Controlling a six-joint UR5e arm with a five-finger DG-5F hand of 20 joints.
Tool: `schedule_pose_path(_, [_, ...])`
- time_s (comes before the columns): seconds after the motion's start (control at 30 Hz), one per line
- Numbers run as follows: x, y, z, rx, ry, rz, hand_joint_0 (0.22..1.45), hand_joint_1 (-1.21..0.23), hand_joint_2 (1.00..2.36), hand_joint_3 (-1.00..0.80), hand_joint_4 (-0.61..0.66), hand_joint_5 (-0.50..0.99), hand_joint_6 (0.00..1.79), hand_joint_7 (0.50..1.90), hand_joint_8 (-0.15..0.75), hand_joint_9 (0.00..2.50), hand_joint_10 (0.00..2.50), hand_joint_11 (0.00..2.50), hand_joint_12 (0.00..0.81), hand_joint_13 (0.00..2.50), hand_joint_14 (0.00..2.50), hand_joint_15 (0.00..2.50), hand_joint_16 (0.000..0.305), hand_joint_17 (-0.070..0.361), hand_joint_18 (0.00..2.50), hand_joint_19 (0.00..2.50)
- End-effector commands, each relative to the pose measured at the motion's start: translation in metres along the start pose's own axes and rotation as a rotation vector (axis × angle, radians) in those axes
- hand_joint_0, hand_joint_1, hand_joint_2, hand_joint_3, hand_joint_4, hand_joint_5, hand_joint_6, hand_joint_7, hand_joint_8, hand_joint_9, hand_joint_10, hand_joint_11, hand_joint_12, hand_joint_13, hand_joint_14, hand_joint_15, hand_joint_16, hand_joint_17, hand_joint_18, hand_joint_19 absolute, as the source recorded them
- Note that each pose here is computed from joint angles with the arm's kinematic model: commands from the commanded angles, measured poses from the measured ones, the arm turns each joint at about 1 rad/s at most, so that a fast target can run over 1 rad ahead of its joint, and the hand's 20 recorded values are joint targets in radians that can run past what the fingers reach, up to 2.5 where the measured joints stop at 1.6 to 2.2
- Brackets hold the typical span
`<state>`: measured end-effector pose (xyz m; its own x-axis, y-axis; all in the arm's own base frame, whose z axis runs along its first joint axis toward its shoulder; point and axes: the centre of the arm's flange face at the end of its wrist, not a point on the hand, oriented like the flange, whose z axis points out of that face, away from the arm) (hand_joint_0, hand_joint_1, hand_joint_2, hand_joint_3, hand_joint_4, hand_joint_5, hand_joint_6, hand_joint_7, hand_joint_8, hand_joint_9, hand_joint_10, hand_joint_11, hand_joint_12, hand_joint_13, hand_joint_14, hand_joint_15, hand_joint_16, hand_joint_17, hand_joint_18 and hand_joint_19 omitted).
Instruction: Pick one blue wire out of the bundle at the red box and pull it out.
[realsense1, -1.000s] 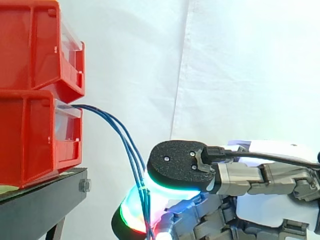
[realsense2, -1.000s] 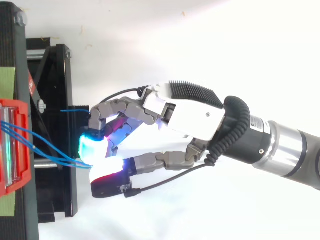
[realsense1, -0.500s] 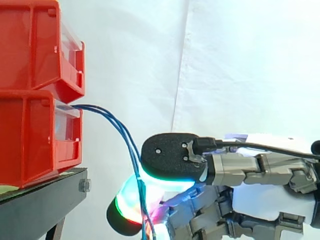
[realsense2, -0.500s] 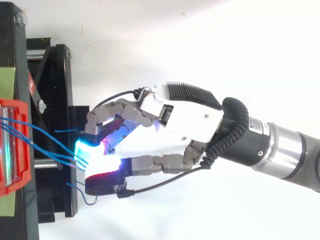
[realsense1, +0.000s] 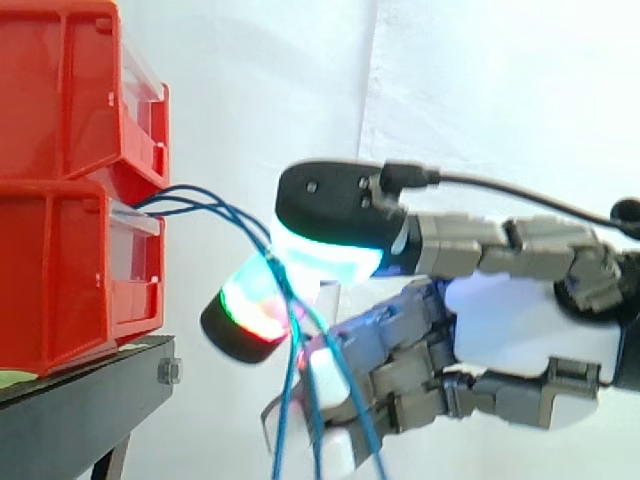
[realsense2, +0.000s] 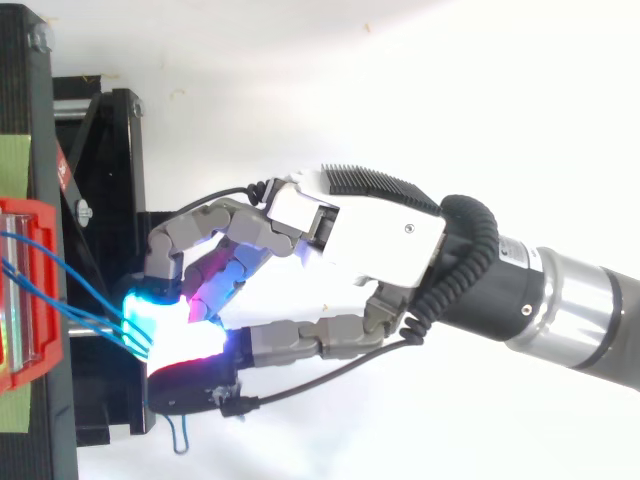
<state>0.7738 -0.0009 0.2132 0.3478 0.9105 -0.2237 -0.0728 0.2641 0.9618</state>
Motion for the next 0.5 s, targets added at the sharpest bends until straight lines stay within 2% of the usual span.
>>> schedule_pose_path(0.0, [-0.013, 0.030, -0.004, 0.032, 0.008, -0.003, 0.65, -0.81, 1.00, 0.17, -0.28, -0.12, 0.95, 1.14, 0.346, 1.26, 0.02, 0.66, 0.449, 0.96, 0.02, 0.57, 0.058, 0.130, 0.87, 0.55])
schedule_pose_path(0.13, [-0.017, 0.039, -0.006, 0.048, 0.013, 0.003, 0.65, -0.83, 1.03, 0.18, -0.31, -0.11, 0.94, 1.17, 0.342, 1.29, 0.01, 0.66, 0.449, 0.97, 0.02, 0.57, 0.057, 0.129, 0.88, 0.55])
schedule_pose_path(0.27, [-0.021, 0.046, -0.003, 0.052, 0.011, 0.063, 0.65, -0.83, 1.04, 0.18, -0.31, -0.11, 0.94, 1.17, 0.333, 1.30, 0.01, 0.66, 0.450, 0.97, 0.02, 0.57, 0.057, 0.129, 0.88, 0.55])
schedule_pose_path(0.33, [-0.023, 0.049, -0.001, 0.067, 0.013, 0.085, 0.65, -0.83, 1.04, 0.18, -0.31, -0.11, 0.94, 1.16, 0.336, 1.30, 0.02, 0.66, 0.449, 0.97, 0.02, 0.58, 0.057, 0.129, 0.88, 0.55])
schedule_pose_path(0.47, [-0.026, 0.056, 0.000, 0.102, 0.020, 0.089, 0.65, -0.83, 1.04, 0.17, -0.30, -0.11, 0.94, 1.15, 0.335, 1.30, 0.01, 0.67, 0.452, 0.98, 0.02, 0.58, 0.057, 0.129, 0.88, 0.55])
